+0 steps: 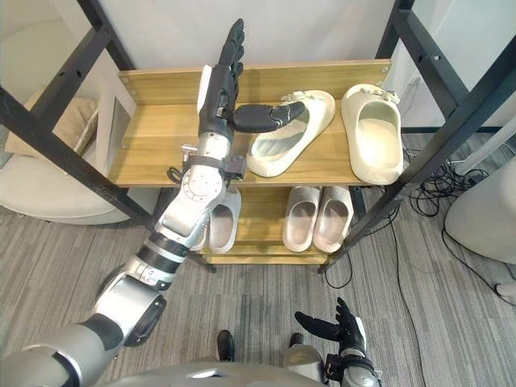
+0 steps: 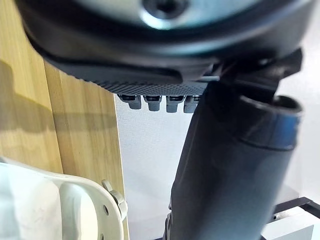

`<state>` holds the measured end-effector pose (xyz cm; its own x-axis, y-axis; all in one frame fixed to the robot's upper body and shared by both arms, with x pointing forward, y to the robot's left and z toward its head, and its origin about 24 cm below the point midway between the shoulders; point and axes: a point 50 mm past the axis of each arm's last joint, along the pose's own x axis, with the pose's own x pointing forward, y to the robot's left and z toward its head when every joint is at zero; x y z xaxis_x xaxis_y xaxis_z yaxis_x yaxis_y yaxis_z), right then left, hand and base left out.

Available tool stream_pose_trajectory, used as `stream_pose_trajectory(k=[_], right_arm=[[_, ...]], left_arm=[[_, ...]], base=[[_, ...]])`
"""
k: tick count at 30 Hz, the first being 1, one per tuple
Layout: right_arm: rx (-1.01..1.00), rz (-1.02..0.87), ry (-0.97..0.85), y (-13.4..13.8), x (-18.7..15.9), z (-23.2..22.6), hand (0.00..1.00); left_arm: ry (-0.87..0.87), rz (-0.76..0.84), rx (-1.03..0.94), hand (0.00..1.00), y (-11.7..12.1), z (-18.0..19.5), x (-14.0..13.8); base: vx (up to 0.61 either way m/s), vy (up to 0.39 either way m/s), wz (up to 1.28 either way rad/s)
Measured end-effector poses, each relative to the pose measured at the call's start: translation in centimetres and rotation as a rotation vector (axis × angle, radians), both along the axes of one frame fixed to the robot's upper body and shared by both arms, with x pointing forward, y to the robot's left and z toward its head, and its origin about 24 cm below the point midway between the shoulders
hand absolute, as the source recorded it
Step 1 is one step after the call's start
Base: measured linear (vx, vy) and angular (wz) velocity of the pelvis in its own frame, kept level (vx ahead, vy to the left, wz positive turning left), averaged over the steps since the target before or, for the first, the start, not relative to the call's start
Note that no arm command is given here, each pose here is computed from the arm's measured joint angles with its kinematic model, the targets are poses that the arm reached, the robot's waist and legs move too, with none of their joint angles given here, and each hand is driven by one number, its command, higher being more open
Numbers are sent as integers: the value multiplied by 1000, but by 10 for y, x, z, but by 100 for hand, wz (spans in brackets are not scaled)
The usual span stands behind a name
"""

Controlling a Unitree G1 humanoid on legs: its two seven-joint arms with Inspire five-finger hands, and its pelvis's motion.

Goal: Organize the slippers on the shoe rack

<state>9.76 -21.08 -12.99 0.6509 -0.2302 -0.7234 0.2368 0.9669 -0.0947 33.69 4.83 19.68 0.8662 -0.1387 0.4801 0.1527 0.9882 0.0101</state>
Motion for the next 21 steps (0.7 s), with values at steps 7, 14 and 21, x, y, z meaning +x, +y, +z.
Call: stream_pose_trajectory(k=[7,14,21], right_arm=[[-2,5,11,-1,-1,-1,100],[-3,7,19,-2,-1,-1,100],[-3,8,31,-3,-2,-1,100]], left_arm=[[24,-103,-137,100,-2,3,-7],[59,-149,-188,100,2,-11,-17],[233,-161,-195,100,12,-62,-28]], base=[[-21,1,7],[0,0,0],[-13,-2,2]])
